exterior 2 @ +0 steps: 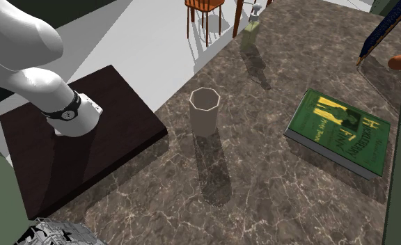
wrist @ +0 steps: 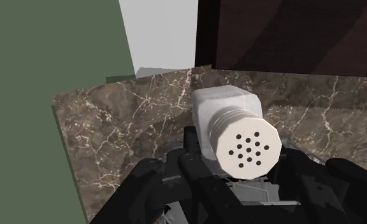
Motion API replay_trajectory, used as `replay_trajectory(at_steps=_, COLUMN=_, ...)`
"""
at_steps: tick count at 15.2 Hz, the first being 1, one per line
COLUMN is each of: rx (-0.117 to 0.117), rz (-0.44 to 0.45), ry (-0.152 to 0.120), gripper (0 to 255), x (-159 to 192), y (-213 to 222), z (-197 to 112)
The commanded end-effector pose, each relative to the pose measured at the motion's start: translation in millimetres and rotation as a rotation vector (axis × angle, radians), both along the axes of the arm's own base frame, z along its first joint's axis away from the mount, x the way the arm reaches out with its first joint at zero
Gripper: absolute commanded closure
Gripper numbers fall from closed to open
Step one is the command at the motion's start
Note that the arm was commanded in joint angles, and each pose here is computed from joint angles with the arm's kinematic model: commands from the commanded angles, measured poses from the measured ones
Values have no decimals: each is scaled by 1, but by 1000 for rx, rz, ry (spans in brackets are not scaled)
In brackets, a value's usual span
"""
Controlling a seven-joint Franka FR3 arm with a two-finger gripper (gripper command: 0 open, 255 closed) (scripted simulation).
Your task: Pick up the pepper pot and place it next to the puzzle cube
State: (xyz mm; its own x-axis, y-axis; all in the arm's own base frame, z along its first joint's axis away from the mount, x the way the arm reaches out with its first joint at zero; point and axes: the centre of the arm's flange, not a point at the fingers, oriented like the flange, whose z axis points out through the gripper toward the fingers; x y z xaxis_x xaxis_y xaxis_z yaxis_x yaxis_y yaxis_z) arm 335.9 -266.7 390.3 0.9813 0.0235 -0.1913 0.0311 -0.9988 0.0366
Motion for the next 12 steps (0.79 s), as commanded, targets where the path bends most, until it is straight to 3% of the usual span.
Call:
replay_trajectory(at_steps=1, rx=0, rz=0, ry=-1, gripper=255, x=0, y=-1, z=-11)
replay_trajectory(at_steps=12, rx=0, rz=0, ry=-1, gripper=255, x=0, y=-1, z=-69)
